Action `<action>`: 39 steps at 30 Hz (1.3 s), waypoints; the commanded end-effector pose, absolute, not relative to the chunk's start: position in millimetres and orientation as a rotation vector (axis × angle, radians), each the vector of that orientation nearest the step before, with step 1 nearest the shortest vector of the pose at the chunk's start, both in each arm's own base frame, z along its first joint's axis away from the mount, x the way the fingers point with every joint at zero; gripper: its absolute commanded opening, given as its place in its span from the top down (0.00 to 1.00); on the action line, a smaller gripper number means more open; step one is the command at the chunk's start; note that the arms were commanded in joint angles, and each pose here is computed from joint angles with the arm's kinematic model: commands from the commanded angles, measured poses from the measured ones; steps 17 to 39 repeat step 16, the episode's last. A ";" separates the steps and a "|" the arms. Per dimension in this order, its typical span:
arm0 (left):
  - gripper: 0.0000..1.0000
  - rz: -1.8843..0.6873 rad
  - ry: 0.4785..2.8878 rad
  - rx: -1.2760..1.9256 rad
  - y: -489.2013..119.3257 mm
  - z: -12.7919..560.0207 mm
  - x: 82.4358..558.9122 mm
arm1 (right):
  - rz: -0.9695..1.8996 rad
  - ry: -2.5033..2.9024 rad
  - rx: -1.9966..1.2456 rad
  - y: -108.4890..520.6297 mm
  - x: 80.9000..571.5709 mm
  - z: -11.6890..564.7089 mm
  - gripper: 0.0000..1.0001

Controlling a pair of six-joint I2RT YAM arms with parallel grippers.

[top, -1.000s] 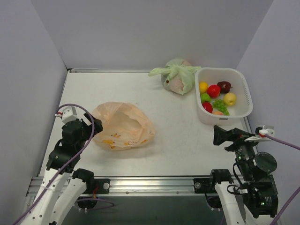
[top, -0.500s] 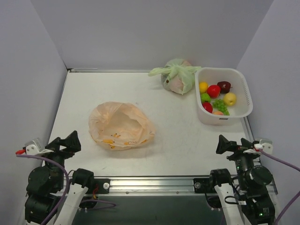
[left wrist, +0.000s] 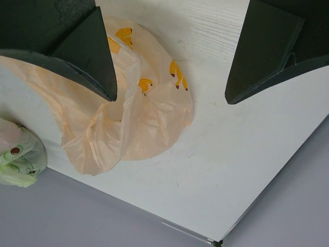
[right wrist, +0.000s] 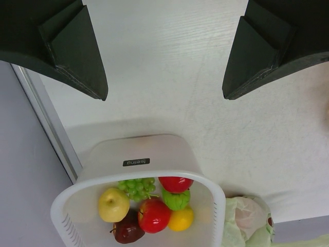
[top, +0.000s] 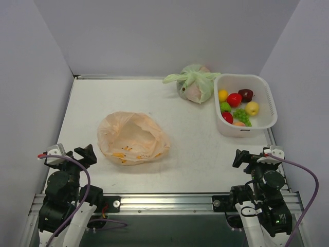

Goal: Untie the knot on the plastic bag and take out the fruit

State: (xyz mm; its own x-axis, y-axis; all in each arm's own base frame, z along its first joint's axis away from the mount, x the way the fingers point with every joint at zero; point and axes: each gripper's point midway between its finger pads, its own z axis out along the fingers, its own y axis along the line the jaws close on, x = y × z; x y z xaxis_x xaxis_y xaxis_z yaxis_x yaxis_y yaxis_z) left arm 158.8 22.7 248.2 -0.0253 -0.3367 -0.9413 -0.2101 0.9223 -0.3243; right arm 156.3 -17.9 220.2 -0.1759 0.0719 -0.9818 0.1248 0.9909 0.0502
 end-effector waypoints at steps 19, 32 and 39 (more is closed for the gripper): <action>0.03 -0.132 1.450 -0.462 32.7 270.6 143.1 | -0.009 1.503 0.136 -19.0 135.4 257.7 0.00; 0.03 -0.132 1.450 -0.462 32.7 270.6 143.1 | -0.009 1.503 0.136 -19.0 135.4 257.7 0.00; 0.03 -0.132 1.450 -0.462 32.7 270.6 143.1 | -0.009 1.503 0.136 -19.0 135.4 257.7 0.00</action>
